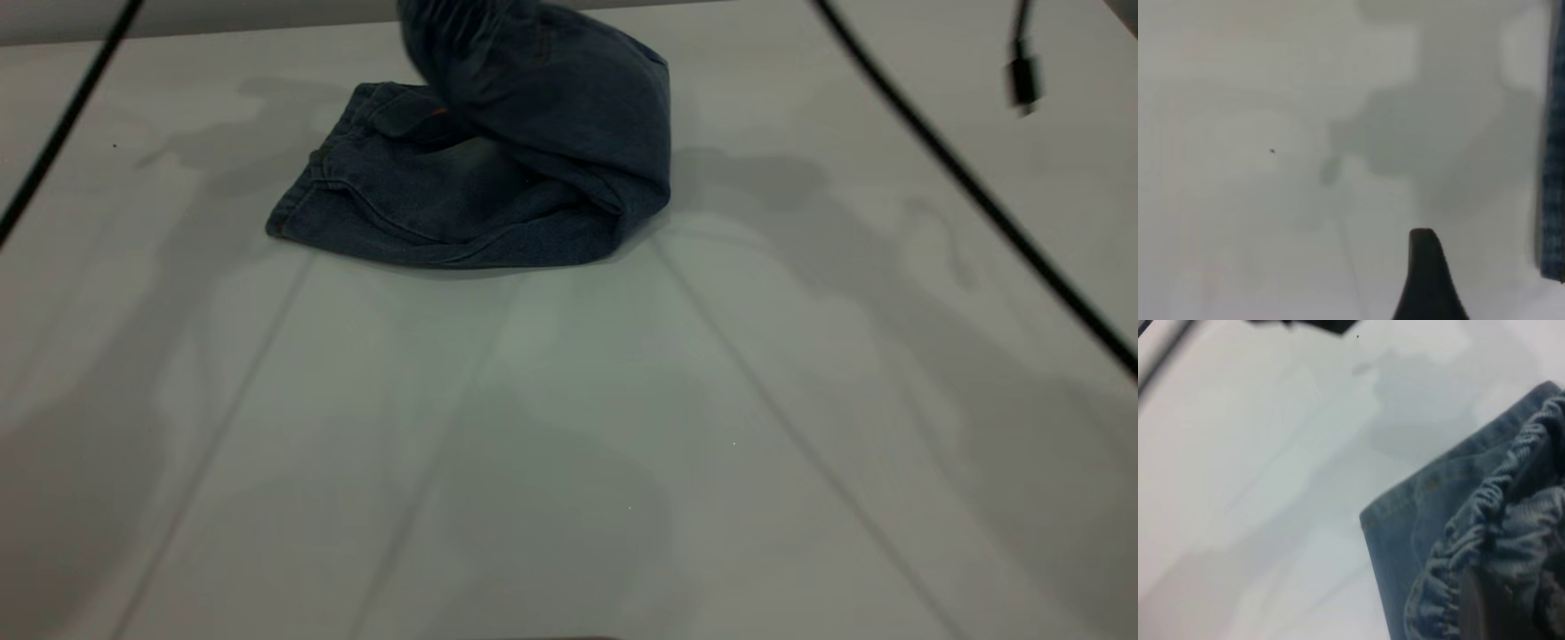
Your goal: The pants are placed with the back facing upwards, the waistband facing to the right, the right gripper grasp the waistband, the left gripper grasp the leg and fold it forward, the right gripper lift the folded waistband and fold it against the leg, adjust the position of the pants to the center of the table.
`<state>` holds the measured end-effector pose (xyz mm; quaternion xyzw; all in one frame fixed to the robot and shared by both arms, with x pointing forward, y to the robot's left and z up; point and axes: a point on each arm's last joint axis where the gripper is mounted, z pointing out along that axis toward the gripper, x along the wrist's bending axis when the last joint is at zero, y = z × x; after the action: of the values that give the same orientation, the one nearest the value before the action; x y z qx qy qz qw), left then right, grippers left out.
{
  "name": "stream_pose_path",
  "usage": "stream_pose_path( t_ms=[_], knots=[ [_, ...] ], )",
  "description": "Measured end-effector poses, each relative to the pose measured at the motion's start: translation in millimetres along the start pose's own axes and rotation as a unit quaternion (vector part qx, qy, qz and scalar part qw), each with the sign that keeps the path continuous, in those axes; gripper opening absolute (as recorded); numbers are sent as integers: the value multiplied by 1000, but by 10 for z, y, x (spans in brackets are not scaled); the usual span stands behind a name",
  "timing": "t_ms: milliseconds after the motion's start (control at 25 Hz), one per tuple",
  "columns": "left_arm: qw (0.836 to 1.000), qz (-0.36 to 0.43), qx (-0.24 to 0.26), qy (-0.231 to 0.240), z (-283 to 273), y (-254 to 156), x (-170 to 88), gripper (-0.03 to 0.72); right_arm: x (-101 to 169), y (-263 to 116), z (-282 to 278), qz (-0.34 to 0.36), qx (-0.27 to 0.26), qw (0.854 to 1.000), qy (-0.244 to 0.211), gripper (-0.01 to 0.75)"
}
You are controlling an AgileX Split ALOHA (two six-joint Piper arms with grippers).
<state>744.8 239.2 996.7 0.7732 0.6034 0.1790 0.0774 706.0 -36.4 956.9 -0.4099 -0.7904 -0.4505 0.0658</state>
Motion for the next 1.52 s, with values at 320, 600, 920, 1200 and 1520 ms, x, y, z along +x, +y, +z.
stream_pose_path(
  t_ms=[320,600,920,1200,1520],
  knots=[
    [1000,-5,-18,0,-96,61,19,451,80,-195,497,26,-33,999,26,78],
    [999,-2,-20,-29,-97,65,-40,451,47,-265,609,78,-44,994,56,428],
    [983,150,-39,-100,-152,95,-404,451,-489,-235,144,78,3,997,-12,597],
    [948,276,-38,-153,99,58,-829,451,-1240,-221,-790,135,47,975,-168,580],
    [878,448,14,-169,779,-178,-1397,451,-1469,-290,-1181,175,71,960,-205,580]
  ],
)
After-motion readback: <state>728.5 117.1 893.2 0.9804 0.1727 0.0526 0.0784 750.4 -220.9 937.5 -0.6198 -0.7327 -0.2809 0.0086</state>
